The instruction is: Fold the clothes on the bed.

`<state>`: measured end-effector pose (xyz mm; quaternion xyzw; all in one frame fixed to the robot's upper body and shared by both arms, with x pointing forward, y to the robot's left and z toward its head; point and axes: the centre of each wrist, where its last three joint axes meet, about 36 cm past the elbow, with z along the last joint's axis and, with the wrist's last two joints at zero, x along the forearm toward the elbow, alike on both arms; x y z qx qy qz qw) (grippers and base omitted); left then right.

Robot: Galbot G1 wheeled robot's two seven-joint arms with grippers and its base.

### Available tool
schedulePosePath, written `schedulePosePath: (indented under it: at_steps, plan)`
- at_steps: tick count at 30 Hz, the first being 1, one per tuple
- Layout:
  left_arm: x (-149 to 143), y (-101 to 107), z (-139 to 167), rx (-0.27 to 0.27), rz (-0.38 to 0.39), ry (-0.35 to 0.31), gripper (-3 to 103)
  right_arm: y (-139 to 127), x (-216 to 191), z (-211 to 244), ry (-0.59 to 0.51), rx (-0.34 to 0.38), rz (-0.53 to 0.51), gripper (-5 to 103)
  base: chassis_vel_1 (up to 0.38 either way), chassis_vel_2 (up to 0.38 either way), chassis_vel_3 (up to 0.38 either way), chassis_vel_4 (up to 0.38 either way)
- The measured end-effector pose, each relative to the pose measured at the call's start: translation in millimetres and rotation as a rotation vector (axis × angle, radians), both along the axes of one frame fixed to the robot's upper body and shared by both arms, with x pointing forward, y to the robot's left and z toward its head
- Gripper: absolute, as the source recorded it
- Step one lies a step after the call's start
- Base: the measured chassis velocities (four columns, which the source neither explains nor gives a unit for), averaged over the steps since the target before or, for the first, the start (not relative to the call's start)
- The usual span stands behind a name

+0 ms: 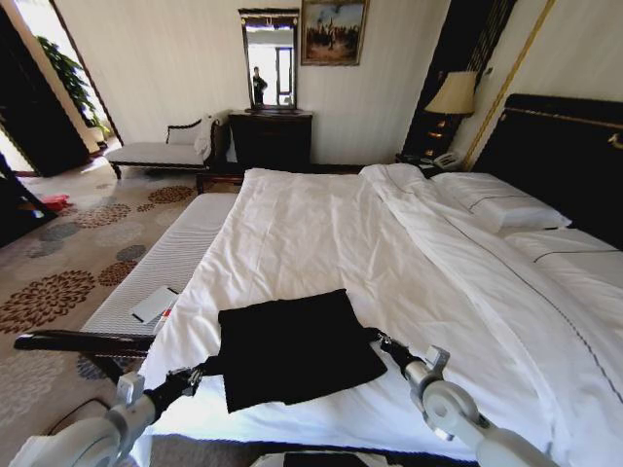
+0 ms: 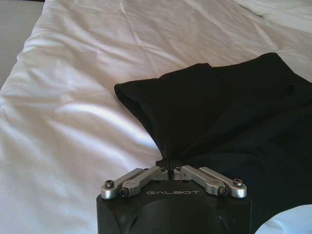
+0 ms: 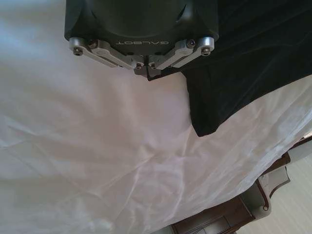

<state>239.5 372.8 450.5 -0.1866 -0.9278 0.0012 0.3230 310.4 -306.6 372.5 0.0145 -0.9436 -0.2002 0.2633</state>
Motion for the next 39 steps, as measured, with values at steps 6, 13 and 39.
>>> schedulePosePath:
  at_steps: [6, 13, 39]
  plan:
    - [-4, -9, 3, 0.008, -0.024, -0.031, 2, 0, 4, 3, -0.011, -0.024, -0.011, 6, 0.000, 0.000, 0.000, 0.000]
    - [1, -19, 24, 0.002, -0.040, -0.134, 22, 5, 16, 22, -0.102, -0.024, -0.027, 27, 0.000, 0.000, 0.000, 0.000]
    - [111, 25, -68, -0.494, 0.266, -0.011, 100, 37, 87, 42, -0.182, 0.060, -0.010, 100, 0.000, 0.000, 0.000, 0.000]
